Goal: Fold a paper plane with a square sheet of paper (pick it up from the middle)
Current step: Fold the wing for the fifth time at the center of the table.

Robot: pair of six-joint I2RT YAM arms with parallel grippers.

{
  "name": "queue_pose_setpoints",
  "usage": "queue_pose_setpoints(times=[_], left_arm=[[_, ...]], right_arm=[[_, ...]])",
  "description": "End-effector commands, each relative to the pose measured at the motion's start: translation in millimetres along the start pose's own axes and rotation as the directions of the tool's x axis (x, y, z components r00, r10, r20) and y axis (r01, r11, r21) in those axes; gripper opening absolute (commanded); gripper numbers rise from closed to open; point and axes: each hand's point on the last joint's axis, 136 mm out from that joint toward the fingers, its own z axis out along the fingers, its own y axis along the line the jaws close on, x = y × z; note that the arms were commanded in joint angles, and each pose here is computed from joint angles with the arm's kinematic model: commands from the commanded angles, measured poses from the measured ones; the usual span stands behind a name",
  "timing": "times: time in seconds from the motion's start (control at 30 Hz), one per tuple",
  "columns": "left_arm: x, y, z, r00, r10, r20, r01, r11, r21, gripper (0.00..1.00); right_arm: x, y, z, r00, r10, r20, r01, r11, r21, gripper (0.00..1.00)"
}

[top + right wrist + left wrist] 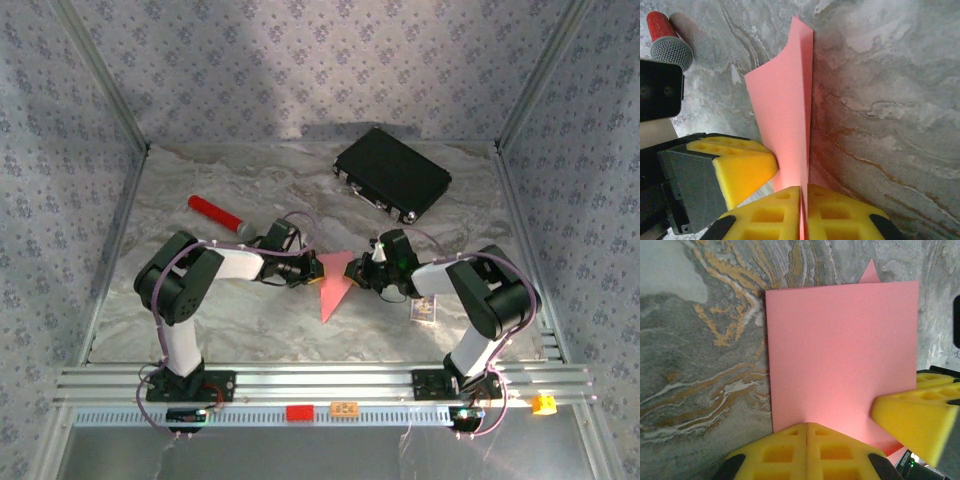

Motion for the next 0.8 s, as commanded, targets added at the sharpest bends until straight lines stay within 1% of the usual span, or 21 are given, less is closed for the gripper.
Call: queue_pose_setpoints(times=[0.0, 0.1, 0.23, 0.37, 0.43, 0.53, 0.77], left_arm=[[5, 11, 2, 1.0, -0.013, -0.014, 0.013, 0.999, -0.036, 0.06], [-2, -6, -8, 1.0, 0.02, 0.009, -0.019, 1.0, -0.007, 0.1], [-8, -30, -24, 0.997, 0.06, 0.046, -0.061, 0.998, 0.024, 0.15], [-3, -41, -32, 0.996, 0.075, 0.053, -0.077, 0.997, 0.03, 0.15], [3, -41, -29, 0.996, 0.078, 0.04, -0.079, 0.997, 0.024, 0.14], [14, -40, -21, 0.997, 0.079, 0.014, -0.079, 0.997, 0.015, 0.12], [29, -44, -3, 0.996, 0.086, -0.039, -0.084, 0.996, 0.037, 0.09]], right_arm=[[-2, 0, 1, 1.0, 0.006, 0.005, -0.006, 1.0, -0.005, 0.07], [0, -4, -1, 0.999, 0.035, 0.037, -0.036, 0.999, 0.019, 0.04], [2, -7, -7, 0.992, 0.068, 0.11, -0.075, 0.995, 0.061, 0.02], [3, -11, -15, 0.974, 0.131, 0.182, -0.146, 0.987, 0.072, 0.02], [4, -11, -19, 0.967, 0.141, 0.214, -0.159, 0.985, 0.067, 0.02], [6, -14, -24, 0.96, 0.146, 0.238, -0.172, 0.981, 0.095, 0.02], [10, -17, -25, 0.962, 0.148, 0.229, -0.176, 0.978, 0.108, 0.03]])
